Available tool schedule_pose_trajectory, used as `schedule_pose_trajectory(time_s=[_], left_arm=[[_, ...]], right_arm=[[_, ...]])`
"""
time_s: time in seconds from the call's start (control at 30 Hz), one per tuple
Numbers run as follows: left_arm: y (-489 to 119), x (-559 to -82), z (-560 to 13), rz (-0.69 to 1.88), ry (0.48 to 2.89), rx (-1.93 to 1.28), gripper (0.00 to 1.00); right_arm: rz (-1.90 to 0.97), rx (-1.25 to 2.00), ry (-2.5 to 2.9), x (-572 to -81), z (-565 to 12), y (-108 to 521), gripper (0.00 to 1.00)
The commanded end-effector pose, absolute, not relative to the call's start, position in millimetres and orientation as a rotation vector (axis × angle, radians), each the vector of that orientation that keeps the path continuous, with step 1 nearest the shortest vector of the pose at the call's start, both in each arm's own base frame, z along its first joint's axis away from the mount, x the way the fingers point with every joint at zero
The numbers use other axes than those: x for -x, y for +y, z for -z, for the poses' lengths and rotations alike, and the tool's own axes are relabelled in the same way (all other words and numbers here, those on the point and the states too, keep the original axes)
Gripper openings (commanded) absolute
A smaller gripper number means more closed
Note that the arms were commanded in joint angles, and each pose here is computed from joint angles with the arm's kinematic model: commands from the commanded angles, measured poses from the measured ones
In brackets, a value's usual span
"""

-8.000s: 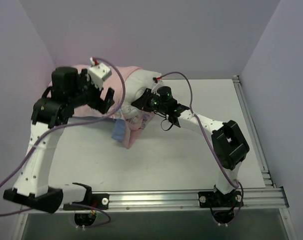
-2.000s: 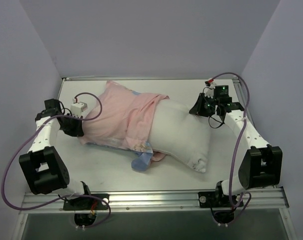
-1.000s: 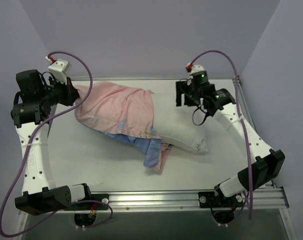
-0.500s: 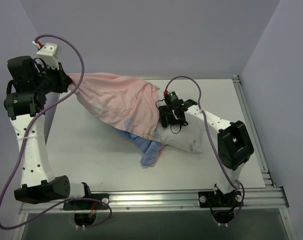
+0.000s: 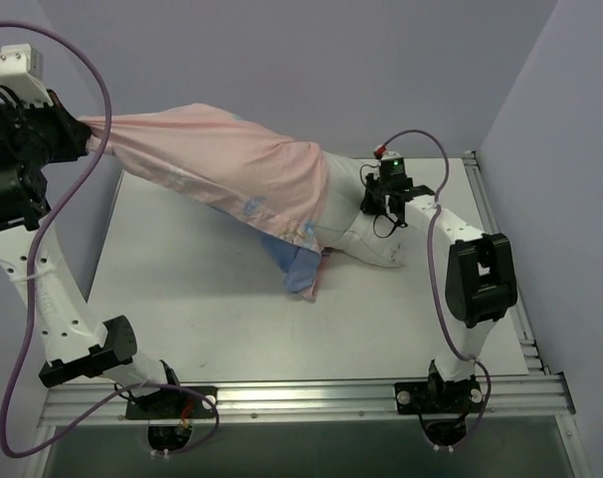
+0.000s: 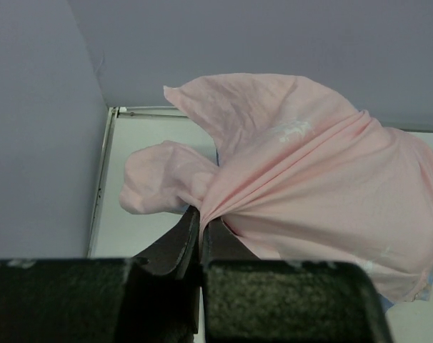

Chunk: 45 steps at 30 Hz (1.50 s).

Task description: Remove the pillowcase from the pillow

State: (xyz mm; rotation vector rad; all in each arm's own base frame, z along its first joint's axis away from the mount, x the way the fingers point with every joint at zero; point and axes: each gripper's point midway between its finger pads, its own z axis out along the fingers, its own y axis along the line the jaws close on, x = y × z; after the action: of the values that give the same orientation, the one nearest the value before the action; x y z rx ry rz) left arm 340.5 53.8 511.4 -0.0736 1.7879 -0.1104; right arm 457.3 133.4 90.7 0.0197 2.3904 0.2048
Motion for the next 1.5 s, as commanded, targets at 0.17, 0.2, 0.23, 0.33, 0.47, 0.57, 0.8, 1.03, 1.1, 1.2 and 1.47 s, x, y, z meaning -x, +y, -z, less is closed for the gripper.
schedule_pose_trajectory(time_s=[0.17,0.2,0.23,0.33,0.47,0.57,0.8,1.03,1.1,1.2,1.47], left_arm=[[148.6,-273.2,-666.0,-0.416,1.199,0.285,0.02],[152.4,-270.3,-668.0,-0.430,1.190,0.292,0.02],[160.8,-265.5,-669.6,-0.459,1.180,0.310,0.02],[181.5,-256.0,-673.7,-0.514,1.154,0.352,0.02],[208.8,-254.9,-665.9,-0.534,1.161,0.417,0.02],[232.6,-248.3,-661.1,-0.555,1.156,0.474,0.02],[138.4,-293.9,-640.2,-0.142,1.238,0.090,0.02],[60.5,-337.0,-593.3,0.075,1.364,-0.054,0.02],[65.5,-345.4,-582.3,0.072,1.404,-0.027,0.02],[69.5,-352.3,-567.1,0.068,1.441,-0.017,0.02],[64.0,-356.6,-555.5,0.092,1.466,-0.025,0.02]], right_arm=[[0.407,-0.581,2.725,-365.1,-6.5,-116.7,0.00],[0.406,-0.603,2.711,-366.0,-10.1,-122.9,0.00],[0.408,-0.624,2.690,-369.0,-15.2,-129.7,0.00],[0.411,-0.711,2.615,-369.8,-33.4,-153.1,0.00],[0.421,-0.816,2.500,-368.3,-58.6,-181.6,0.00],[0.358,-0.895,2.450,-365.1,-61.9,-195.9,0.00],[0.222,-0.633,2.460,-403.8,-88.3,-125.9,0.00],[-0.021,-0.249,2.341,-444.0,-163.3,-0.2,0.30],[-0.143,-0.104,2.308,-447.6,-179.6,51.9,0.59],[-0.300,0.081,2.258,-440.4,-201.5,142.8,0.85],[-0.867,0.439,2.103,-389.3,-227.5,372.7,1.00]])
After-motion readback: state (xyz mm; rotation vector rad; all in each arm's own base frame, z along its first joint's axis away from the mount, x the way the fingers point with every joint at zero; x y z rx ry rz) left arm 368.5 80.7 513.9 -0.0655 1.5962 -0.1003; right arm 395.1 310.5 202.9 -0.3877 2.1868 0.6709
